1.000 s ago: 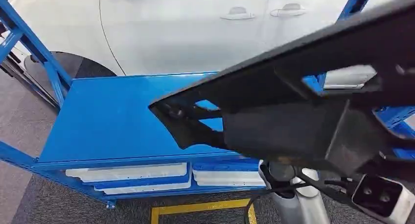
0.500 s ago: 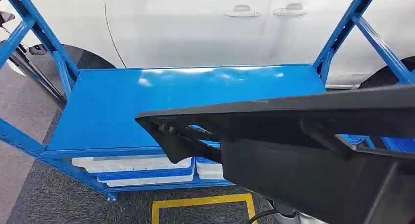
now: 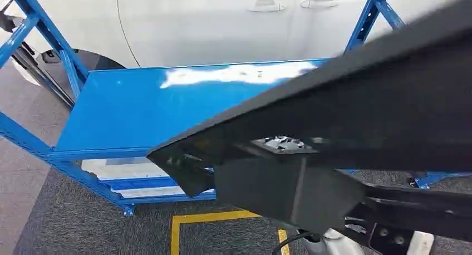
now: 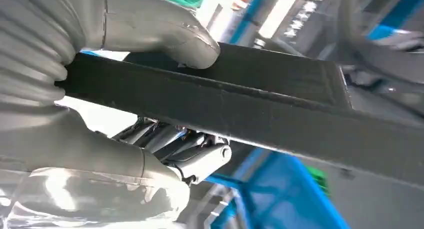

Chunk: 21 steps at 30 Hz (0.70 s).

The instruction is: Take the parts from the cabinet and place them on the table.

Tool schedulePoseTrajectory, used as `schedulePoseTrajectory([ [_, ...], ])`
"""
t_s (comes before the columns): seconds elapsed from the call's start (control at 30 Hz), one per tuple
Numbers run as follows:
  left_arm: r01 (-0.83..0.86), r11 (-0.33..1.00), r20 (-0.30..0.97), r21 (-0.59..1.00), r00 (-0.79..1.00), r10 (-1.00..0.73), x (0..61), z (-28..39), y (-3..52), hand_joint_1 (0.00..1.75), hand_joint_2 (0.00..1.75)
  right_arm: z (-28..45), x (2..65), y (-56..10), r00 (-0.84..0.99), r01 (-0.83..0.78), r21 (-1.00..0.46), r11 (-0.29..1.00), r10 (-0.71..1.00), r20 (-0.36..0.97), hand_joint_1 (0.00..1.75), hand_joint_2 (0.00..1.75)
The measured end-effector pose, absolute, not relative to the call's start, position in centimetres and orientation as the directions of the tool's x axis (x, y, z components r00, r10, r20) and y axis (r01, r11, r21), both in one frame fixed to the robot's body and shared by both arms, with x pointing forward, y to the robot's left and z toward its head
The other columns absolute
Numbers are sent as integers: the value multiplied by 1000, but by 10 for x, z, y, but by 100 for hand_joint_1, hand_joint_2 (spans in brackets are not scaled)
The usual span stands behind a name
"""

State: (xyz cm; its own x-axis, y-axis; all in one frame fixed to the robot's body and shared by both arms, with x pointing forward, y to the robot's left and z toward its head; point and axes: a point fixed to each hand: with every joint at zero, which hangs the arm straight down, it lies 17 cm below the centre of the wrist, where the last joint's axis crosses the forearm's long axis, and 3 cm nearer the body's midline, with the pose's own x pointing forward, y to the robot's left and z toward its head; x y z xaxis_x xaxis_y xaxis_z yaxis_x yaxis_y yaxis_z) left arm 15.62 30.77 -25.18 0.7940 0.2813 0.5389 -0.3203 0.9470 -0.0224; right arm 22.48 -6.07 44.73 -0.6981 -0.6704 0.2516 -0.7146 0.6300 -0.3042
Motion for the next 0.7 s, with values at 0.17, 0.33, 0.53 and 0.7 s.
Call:
schedulePoseTrajectory([
  [0.17, -317, 948, 534, -17, 799, 276, 157, -252, 308, 0, 175, 434, 227, -63, -688, -725, -323, 609, -665, 290, 175, 175],
  [0.33, -317, 948, 518, -19, 808, 281, 154, -254, 303, 0, 175, 426, 229, -70, -695, -719, -338, 607, -649, 310, 175, 175],
  [0.53, -318, 948, 512, -26, 810, 286, 152, -255, 297, 0, 175, 417, 232, -78, -695, -719, -330, 612, -636, 335, 175, 175],
  [0.7, -320, 947, 517, -31, 806, 289, 153, -254, 295, 0, 175, 418, 229, -83, -695, -719, -342, 605, -638, 332, 175, 175],
])
